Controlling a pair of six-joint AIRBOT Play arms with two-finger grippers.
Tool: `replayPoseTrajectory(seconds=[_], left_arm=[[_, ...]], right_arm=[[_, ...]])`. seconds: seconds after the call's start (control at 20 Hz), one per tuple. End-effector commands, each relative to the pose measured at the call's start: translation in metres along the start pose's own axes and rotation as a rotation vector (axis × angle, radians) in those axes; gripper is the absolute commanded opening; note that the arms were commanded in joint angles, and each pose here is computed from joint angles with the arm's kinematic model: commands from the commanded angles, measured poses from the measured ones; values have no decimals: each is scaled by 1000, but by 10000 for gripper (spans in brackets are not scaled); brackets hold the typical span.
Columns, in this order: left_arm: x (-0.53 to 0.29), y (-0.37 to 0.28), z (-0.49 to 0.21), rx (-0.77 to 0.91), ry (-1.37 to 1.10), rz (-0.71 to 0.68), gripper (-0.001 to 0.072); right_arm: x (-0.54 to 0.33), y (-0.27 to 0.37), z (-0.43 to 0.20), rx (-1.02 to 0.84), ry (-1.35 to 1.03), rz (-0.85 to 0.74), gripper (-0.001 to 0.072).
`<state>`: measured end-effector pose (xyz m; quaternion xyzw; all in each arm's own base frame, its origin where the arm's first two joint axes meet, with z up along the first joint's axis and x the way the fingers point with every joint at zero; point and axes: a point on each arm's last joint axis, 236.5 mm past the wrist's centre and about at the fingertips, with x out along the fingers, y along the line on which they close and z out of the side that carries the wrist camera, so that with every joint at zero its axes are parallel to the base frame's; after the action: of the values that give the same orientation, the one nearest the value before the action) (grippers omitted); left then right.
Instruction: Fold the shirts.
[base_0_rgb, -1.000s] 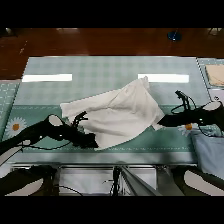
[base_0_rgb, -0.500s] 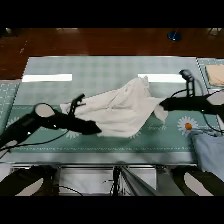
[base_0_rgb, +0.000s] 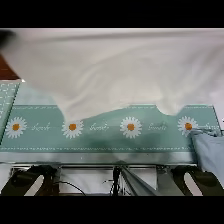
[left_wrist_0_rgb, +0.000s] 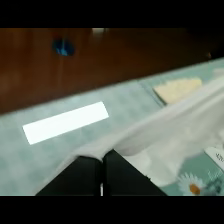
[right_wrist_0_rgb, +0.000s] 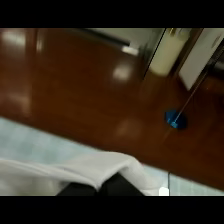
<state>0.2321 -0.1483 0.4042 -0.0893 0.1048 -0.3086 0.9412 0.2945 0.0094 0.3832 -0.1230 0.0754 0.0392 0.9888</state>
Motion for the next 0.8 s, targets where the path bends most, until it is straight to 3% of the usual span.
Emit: replayPoseTrajectory(seconds=[0.0,0.2,0.55,0.65,0.75], left_arm=[[-88,-34,74,156,-253,82,25],[-110,-61,71,134,-226,24,25],[-144,-90,68,101,-213,-15,25],[-149,-87,66,81,-207,9,25],[-143,-57,39,58,-82,122,25]], right_arm=[[-74,-15,86,-5,-232,-68,26],[-125,-9,131,12,-358,-46,25],[-159,-24,120,-13,-269,-125,26],[-145,-22,107,-9,-202,-105,26],[-112,-15,70,9,-16,-53,25]])
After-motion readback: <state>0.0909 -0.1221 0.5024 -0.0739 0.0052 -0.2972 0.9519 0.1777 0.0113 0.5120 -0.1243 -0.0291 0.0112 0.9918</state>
